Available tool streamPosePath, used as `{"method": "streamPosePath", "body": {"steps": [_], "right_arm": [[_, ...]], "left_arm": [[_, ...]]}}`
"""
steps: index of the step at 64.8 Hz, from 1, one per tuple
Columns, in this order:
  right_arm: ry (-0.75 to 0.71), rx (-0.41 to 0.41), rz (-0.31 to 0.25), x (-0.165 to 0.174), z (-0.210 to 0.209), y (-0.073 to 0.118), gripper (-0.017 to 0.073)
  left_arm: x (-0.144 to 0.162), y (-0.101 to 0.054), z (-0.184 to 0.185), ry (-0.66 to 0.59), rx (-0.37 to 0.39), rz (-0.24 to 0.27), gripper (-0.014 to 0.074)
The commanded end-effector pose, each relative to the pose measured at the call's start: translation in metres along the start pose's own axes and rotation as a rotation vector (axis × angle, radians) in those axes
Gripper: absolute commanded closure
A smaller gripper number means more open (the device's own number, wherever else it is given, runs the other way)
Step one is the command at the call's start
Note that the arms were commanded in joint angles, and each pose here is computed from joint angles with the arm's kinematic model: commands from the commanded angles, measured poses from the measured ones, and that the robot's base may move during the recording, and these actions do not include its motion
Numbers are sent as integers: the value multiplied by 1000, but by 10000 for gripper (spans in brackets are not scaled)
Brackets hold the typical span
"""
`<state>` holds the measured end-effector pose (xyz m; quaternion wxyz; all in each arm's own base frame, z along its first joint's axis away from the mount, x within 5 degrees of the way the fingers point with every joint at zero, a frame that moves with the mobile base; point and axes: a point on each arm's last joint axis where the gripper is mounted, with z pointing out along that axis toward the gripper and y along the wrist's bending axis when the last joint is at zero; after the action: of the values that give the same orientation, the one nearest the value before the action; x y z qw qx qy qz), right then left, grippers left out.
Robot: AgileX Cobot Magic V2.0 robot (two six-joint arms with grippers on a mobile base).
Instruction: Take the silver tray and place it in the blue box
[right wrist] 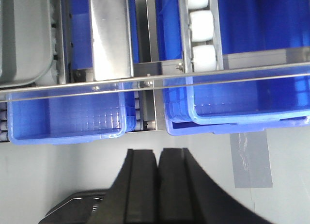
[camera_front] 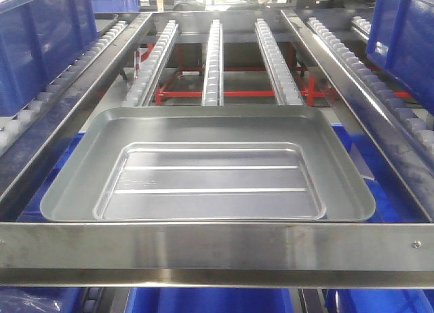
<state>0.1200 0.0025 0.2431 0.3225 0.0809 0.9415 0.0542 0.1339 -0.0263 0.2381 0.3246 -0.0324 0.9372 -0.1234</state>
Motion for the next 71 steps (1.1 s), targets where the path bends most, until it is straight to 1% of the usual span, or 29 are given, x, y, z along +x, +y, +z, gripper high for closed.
{"method": "streamPosePath", "body": {"steps": [1, 6, 13, 16, 19, 23, 25, 27, 33, 38, 43, 46, 50, 56, 61, 65, 68, 69, 71], "right_arm": [[-38, -9, 6, -13, -4, 2, 502], [21, -3, 8, -15, 0, 3, 502], [14, -2, 12, -27, 4, 4, 498], [21, 1, 33, -34, 8, 5, 498], [29, 3, 53, -39, 12, 6, 498], [34, 7, 63, -46, 19, 8, 498], [36, 5, 58, -49, 22, 10, 498], [37, 0, 50, -52, 25, 14, 498], [34, -10, 23, -62, 32, 28, 498], [32, -14, -6, -69, 39, 44, 498], [40, -5, -40, -76, 49, 60, 498], [50, -6, -41, -80, 56, 71, 498], [66, -15, -55, -85, 64, 84, 498], [96, -30, -84, -93, 76, 104, 498], [130, -30, -114, -98, 90, 119, 498], [146, -37, -115, -103, 98, 130, 498], [158, -48, -97, -107, 104, 136, 498], [167, -49, -89, -108, 107, 138, 500], [179, -61, -65, -110, 111, 142, 500]], "left_arm": [[-14, -5, -2, -51, 29, -25, 601], [-14, -10, -1, -33, 53, -15, 601], [-22, -24, -3, -44, 103, 38, 599], [-25, -30, -2, -39, 122, 60, 599], [-28, -36, 3, -26, 139, 68, 599], [-34, -43, 12, -12, 143, 30, 599], [-37, -46, 18, -2, 135, 5, 599], [-41, -49, 22, 4, 126, -4, 599], [-53, -60, 37, 44, 76, 30, 599], [-63, -75, 53, 69, 42, 58, 599], [-70, -91, 66, 93, 53, 84, 599], [-74, -103, 75, 111, 66, 98, 599], [-77, -114, 85, 127, 75, 118, 599], [-81, -126, 98, 147, 79, 138, 599], [-85, -133, 106, 165, 73, 143, 599], [-87, -135, 113, 183, 62, 140, 599], [-90, -137, 115, 187, 51, 121, 599], [-91, -138, 116, 190, 44, 109, 599], [-93, -138, 119, 194, 29, 101, 599]]}}
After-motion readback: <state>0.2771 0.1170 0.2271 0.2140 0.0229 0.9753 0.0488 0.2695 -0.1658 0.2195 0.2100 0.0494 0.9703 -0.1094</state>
